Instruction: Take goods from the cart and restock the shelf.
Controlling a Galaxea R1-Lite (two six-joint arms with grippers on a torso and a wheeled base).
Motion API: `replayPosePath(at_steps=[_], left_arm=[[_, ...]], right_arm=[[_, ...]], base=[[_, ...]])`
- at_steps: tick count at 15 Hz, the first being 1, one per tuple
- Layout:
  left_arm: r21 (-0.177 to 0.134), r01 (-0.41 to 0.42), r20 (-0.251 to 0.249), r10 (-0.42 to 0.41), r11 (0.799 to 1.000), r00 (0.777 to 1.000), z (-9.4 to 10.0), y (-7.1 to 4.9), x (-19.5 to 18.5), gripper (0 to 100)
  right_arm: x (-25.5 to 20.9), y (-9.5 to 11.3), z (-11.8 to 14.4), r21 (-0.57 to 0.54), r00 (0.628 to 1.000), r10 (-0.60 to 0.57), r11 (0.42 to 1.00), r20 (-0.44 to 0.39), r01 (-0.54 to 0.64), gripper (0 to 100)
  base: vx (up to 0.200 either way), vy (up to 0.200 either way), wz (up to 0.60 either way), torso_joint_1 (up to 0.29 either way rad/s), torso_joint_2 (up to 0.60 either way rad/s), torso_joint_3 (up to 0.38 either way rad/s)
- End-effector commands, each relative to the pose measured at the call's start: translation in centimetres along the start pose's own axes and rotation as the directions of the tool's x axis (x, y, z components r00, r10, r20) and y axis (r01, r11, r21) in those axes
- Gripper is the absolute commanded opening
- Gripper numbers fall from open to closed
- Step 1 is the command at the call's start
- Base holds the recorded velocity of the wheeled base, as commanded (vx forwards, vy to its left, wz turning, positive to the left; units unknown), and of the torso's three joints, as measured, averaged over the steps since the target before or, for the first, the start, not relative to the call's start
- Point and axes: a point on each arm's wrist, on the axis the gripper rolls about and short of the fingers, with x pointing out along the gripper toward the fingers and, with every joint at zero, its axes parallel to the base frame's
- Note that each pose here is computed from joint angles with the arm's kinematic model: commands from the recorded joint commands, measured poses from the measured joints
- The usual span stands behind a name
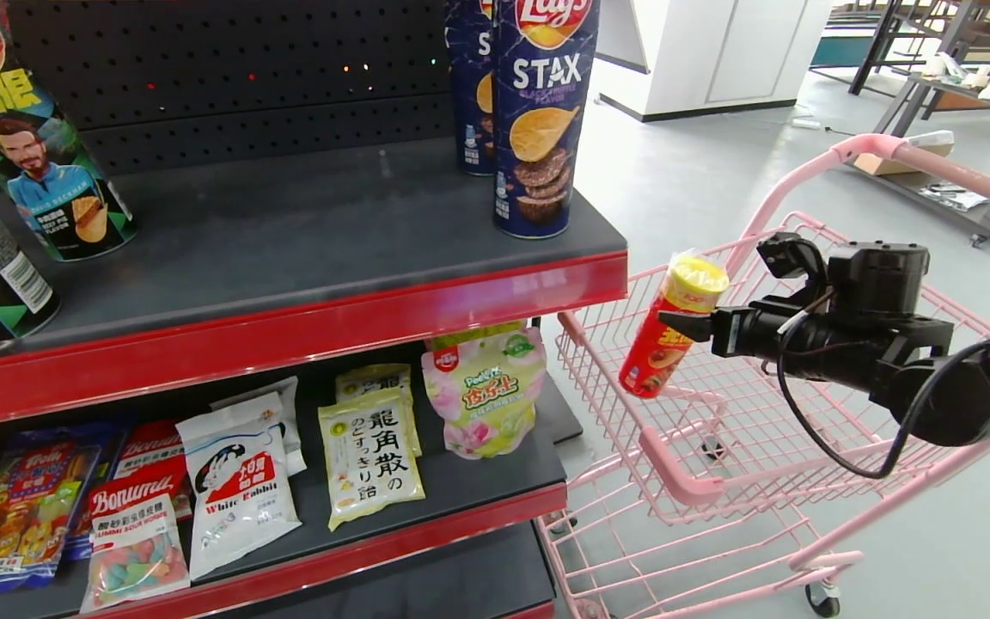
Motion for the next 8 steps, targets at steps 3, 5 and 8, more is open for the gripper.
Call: replayPosePath(at_steps=[3,5,8], left_arm=[[0.0,-0.001,-0.006,0.001,1.0,1.0,0.0,0.0,0.1,100],[0.0,-0.002,-0.005,0.002,1.0,1.0,0.0,0.0,0.0,100],[0.0,-0.007,0.001,0.007,1.0,1.0,0.1,0.0,0.0,100]], right_arm=[[3.5,-1.9,-1.3,0.013,0.999,-0.049,0.999,-0.018,0.049,100],[4.9,-3.0,-1.1,0.015,0.997,-0.071,0.997,0.001,0.071,100],[6.2,-3.4,-0.5,0.05,0.997,-0.068,0.997,0.031,0.066,100]], base=[[0.0,0.0,0.0,0.0,0.0,0.0],[0.0,0.0,0.0,0.0,0.0,0.0],[0.0,0.0,0.0,0.0,0.0,0.0]])
